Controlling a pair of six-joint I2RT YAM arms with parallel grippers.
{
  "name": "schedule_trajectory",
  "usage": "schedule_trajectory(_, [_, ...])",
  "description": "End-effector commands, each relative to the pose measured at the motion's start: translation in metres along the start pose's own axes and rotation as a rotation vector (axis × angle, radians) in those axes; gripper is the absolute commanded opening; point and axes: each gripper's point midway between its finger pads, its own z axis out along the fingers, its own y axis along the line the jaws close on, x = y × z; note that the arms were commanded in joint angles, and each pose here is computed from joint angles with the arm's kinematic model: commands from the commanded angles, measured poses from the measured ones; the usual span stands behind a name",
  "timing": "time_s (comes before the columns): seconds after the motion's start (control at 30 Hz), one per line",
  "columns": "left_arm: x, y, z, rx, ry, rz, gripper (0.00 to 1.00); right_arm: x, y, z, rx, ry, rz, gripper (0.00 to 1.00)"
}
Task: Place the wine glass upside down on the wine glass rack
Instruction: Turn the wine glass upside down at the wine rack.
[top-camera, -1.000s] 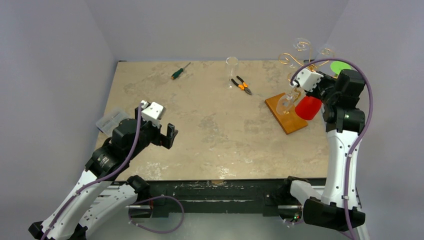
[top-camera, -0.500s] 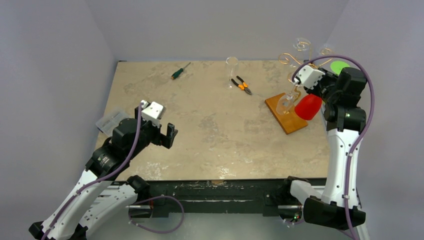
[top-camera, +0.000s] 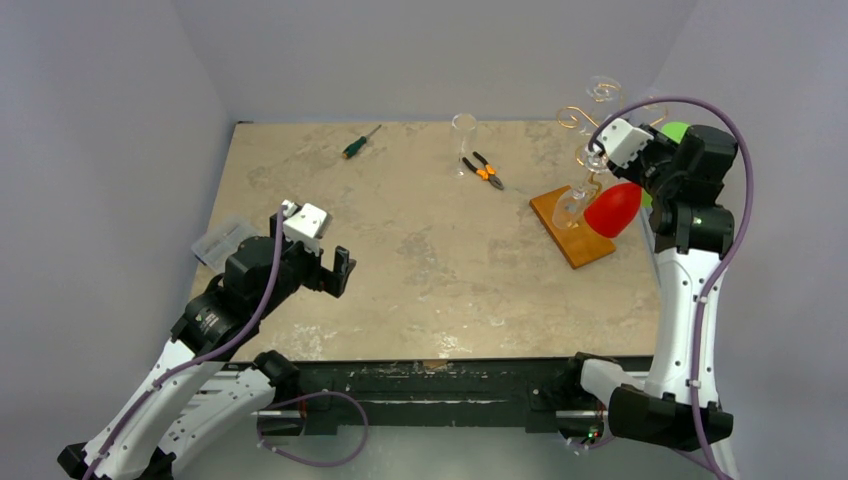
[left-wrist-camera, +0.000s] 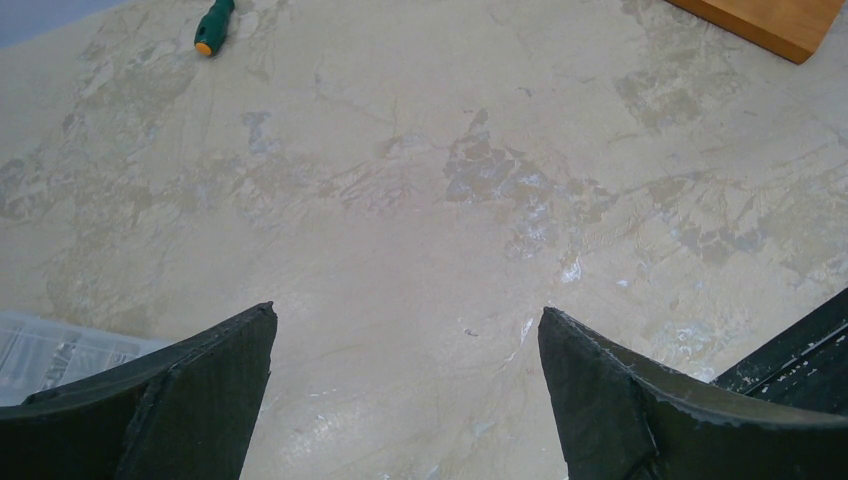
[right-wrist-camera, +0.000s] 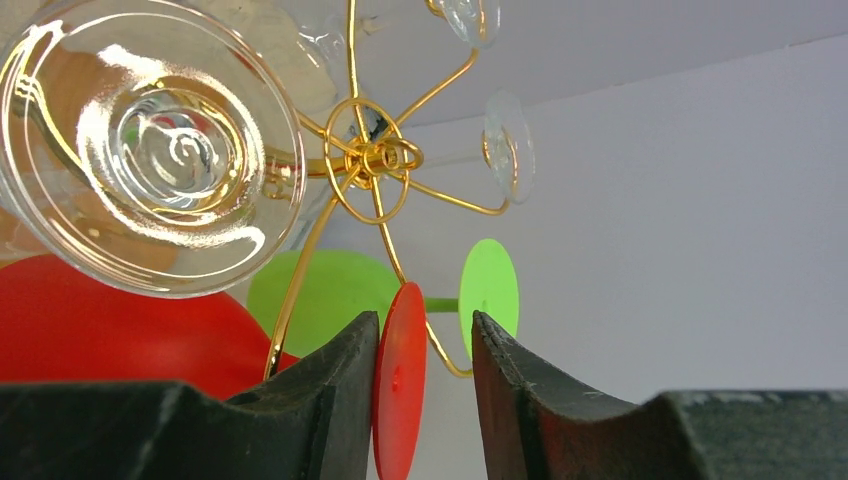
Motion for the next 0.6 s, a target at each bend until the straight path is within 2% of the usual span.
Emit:
schedule_trajectory(0.0, [-0.009, 0.001, 0.003, -0.002, -0.037, 0.000, 1.00, -0.024, -0.029, -0.010, 0.087, -0.086, 0.037, 0.38])
schedule_trajectory(0.57, [-0.009, 0.000, 0.003, 0.002, -0.036, -0.002, 1.00, -0.019, -0.019, 0.006, 0.043, -0.078, 0.060, 0.40])
